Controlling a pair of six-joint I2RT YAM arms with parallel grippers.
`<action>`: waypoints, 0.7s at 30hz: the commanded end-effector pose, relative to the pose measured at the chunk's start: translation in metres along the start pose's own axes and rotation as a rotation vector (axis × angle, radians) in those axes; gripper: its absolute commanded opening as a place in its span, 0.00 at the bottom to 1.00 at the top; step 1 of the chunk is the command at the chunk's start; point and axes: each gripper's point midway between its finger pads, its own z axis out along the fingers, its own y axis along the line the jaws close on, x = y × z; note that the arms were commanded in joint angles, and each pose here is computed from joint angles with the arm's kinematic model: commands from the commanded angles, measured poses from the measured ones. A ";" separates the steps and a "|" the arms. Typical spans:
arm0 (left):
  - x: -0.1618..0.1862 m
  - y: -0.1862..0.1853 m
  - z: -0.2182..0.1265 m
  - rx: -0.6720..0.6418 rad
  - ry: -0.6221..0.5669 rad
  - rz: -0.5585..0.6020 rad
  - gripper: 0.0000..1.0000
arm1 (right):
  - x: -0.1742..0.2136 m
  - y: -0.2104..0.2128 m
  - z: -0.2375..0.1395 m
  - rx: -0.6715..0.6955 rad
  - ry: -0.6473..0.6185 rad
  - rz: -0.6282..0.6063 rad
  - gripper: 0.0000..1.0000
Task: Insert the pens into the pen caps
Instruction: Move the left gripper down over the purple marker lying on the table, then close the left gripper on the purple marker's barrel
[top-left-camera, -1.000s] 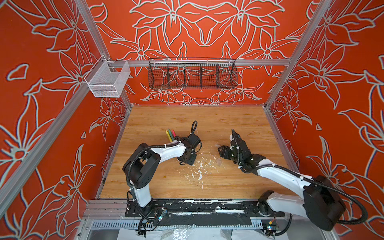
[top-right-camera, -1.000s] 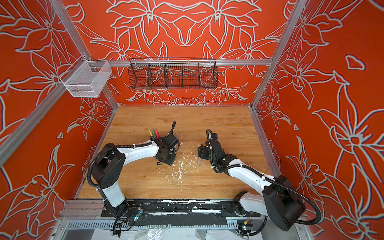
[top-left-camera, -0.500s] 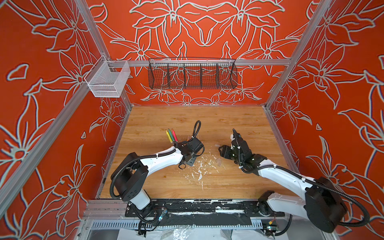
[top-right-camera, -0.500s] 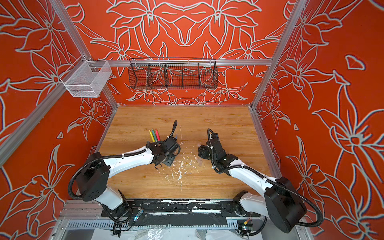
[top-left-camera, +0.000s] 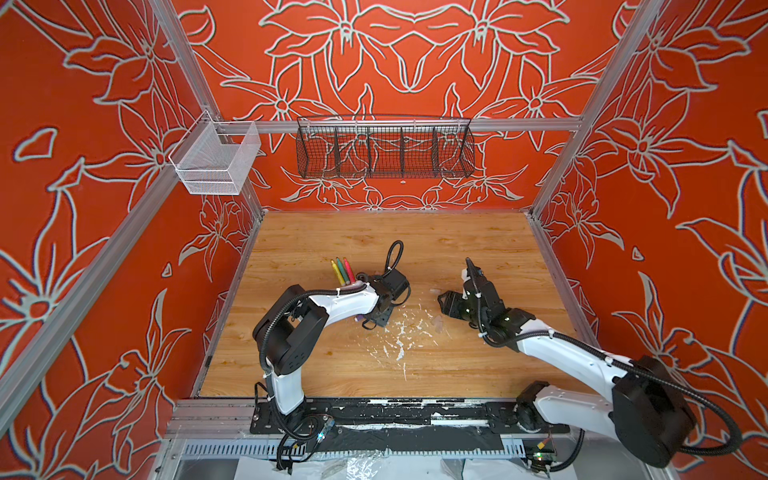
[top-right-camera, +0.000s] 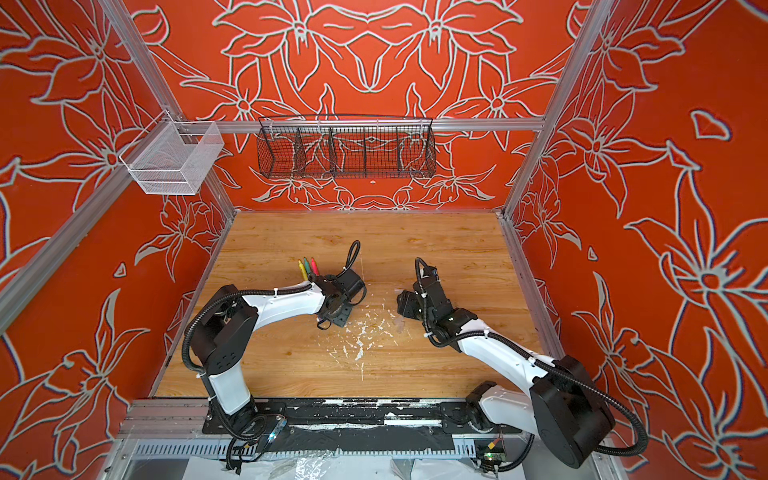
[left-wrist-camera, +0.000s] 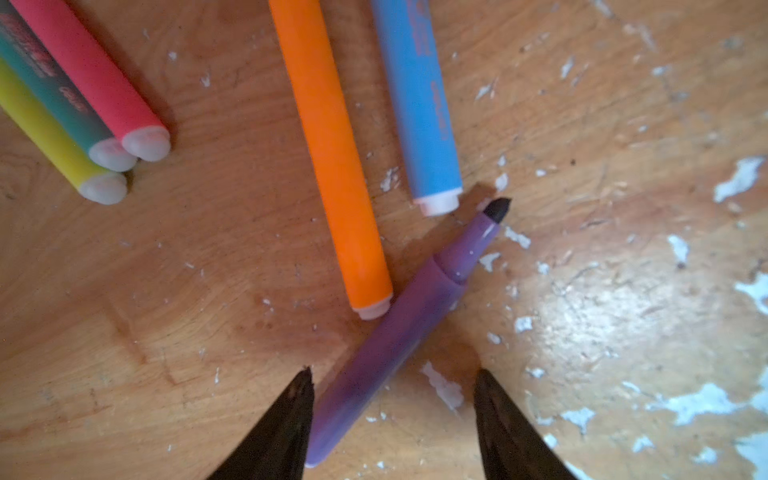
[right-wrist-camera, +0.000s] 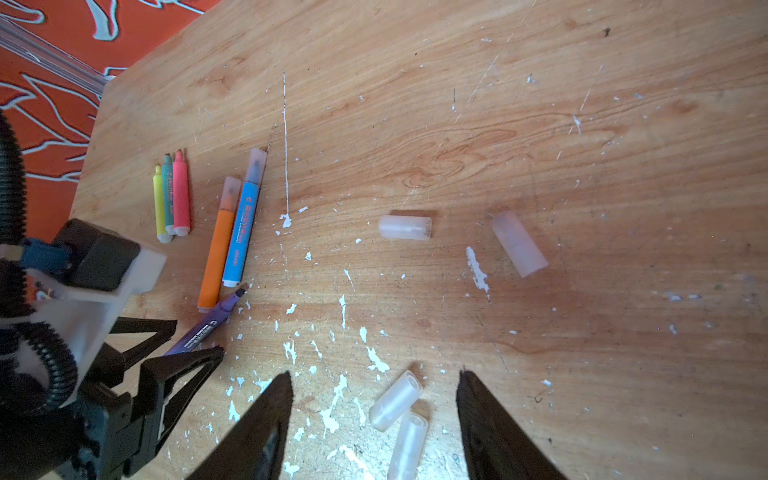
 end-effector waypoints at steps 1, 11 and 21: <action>0.019 -0.005 0.011 0.039 0.096 -0.002 0.59 | -0.009 0.003 -0.005 -0.003 -0.021 0.014 0.65; 0.024 -0.031 0.009 0.197 0.130 0.014 0.38 | -0.008 0.001 -0.004 0.005 -0.016 0.016 0.64; 0.027 -0.033 0.010 0.199 0.160 0.028 0.26 | -0.006 -0.001 -0.001 0.010 -0.001 0.023 0.65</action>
